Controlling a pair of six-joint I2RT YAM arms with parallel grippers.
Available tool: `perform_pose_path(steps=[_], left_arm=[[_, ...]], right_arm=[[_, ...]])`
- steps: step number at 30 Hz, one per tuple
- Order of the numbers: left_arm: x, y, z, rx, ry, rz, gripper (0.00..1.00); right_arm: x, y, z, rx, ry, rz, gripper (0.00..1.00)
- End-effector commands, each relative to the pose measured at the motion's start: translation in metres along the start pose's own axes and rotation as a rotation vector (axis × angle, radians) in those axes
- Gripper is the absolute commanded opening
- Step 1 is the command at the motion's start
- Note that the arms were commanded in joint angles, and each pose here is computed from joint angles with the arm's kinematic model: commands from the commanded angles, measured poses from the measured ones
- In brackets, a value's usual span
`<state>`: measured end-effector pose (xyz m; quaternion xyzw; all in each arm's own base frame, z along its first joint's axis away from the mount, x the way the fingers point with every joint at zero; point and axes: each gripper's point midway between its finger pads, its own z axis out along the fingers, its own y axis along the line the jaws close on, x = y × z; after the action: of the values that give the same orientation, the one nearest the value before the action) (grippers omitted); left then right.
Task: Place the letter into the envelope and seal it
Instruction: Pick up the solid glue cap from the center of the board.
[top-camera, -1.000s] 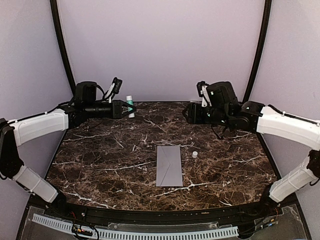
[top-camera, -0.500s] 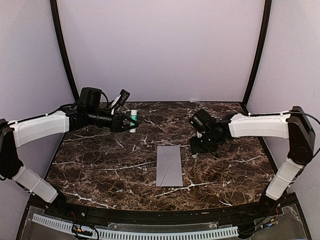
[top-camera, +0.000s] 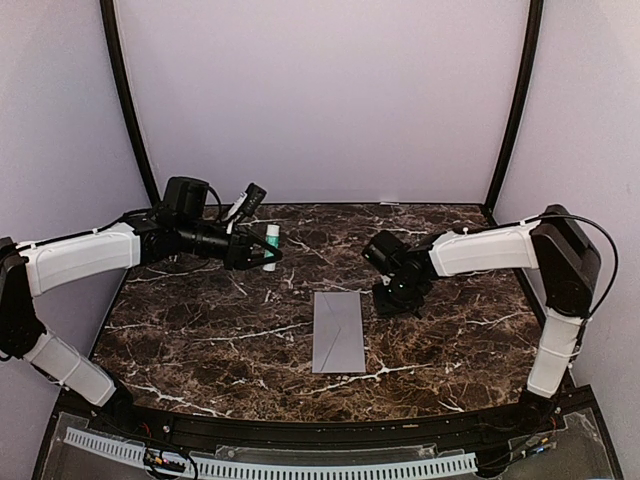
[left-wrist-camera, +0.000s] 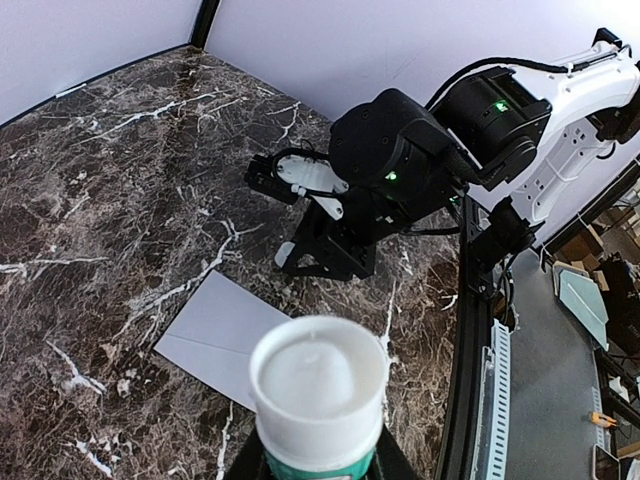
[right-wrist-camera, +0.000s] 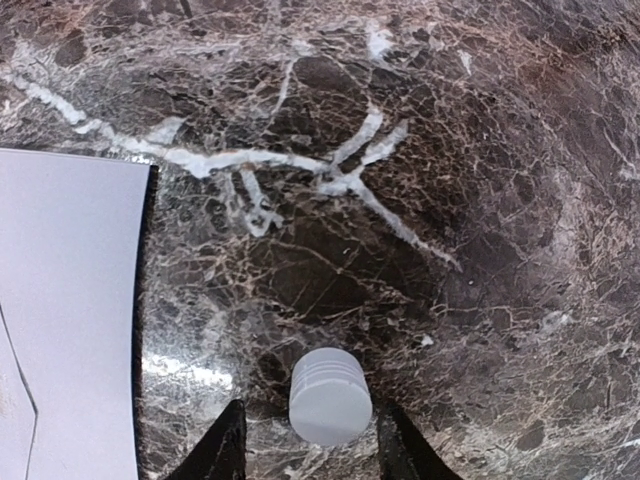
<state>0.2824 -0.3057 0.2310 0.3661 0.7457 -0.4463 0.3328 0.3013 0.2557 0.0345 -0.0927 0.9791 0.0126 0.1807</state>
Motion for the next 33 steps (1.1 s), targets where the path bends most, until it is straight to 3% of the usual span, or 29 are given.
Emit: perform_pose_path(steps=[1,11,18,24,27,33], left_arm=[[-0.001,-0.011,-0.002,0.027,0.003,0.022,0.00],[0.001,-0.011,-0.001,0.026,0.011,0.024,0.00],[0.002,-0.010,0.000,0.019,0.017,0.024,0.00],[0.007,-0.002,0.002,-0.016,0.033,0.014,0.00],[0.008,-0.004,0.004,0.003,0.042,0.013,0.00],[0.026,-0.043,0.024,0.148,0.126,0.071,0.00]], right_arm=[[-0.012,-0.001,0.006,0.016,-0.021,0.012,0.37],[-0.015,-0.005,0.011,0.042,-0.026,0.024,0.32],[-0.015,-0.005,0.014,0.038,-0.029,0.022,0.16],[-0.024,-0.008,-0.004,0.027,-0.065,0.018,0.10],[-0.035,-0.008,-0.032,-0.079,-0.116,-0.014,0.10],[-0.053,0.042,-0.145,-0.540,-0.249,-0.187,0.10]])
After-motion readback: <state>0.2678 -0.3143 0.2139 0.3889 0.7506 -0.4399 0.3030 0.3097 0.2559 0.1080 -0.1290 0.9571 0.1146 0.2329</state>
